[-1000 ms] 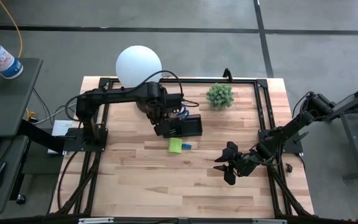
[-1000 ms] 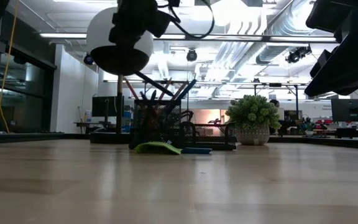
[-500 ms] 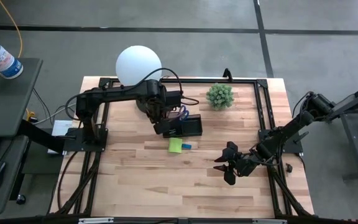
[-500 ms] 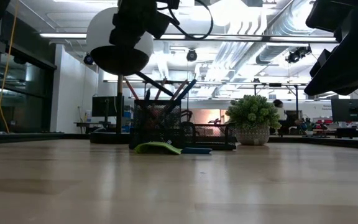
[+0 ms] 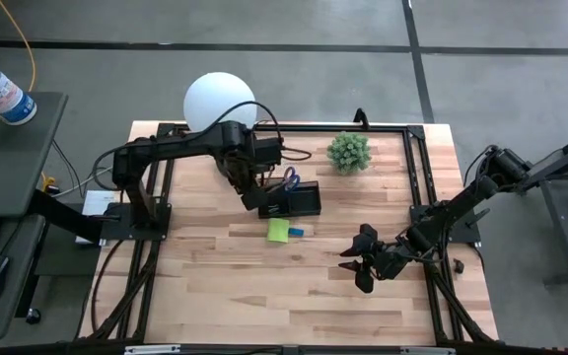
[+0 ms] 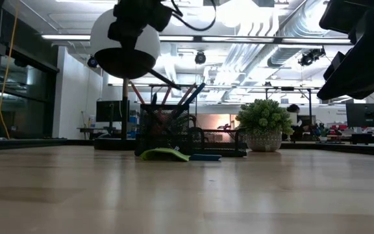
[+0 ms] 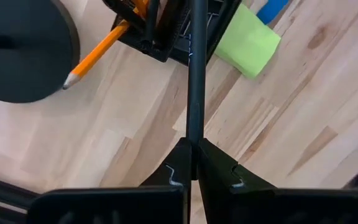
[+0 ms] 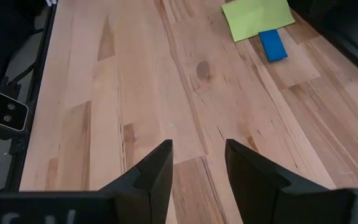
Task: Pick and place office supplies into organizer
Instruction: Put the black pen into the top left side of the desk organizer
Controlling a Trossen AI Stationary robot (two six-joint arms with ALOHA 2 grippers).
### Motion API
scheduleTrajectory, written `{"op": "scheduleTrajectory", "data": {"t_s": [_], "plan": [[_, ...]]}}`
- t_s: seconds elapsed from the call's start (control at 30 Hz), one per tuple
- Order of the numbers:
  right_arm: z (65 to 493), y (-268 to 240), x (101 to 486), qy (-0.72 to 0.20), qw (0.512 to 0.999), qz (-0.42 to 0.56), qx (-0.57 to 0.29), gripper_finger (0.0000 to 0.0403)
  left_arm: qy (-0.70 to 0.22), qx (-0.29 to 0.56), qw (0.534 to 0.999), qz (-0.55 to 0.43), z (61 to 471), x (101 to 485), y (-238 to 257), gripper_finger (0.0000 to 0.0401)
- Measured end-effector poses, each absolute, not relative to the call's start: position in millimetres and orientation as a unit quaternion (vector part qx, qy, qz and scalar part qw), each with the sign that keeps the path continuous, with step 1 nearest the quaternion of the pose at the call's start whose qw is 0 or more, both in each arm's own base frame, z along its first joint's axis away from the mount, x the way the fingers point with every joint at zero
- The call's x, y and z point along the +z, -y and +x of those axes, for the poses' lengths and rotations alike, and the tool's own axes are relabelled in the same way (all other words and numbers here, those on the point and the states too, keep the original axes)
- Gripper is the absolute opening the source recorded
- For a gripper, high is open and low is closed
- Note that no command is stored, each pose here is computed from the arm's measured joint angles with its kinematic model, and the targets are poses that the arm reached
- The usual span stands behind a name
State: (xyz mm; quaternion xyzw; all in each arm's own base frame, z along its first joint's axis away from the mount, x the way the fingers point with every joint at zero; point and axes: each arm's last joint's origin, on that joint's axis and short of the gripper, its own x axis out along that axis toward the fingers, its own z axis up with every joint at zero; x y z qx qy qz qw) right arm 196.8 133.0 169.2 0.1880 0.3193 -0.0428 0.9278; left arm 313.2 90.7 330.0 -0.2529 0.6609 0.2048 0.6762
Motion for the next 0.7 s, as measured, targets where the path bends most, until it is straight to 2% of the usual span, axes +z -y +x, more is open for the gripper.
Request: {"op": "scheduleTrajectory", "data": {"t_s": [0.23,0.5,0.7], "plan": [[196.9,-132.9,169.2,-0.319,0.928,0.187,-0.043,0.0138,-0.648,0.223,0.659,-0.31,309.0,329.2,-106.4,0.0],[197.0,-132.8,169.3,-0.317,0.928,0.189,-0.045,0.0138,-0.62,0.207,0.625,-0.427,301.5,330.4,-126.1,0.0],[197.1,-132.6,169.3,-0.315,0.929,0.188,-0.048,0.0138,-0.616,0.181,0.562,-0.521,296.7,316.3,-132.0,0.0]]}}
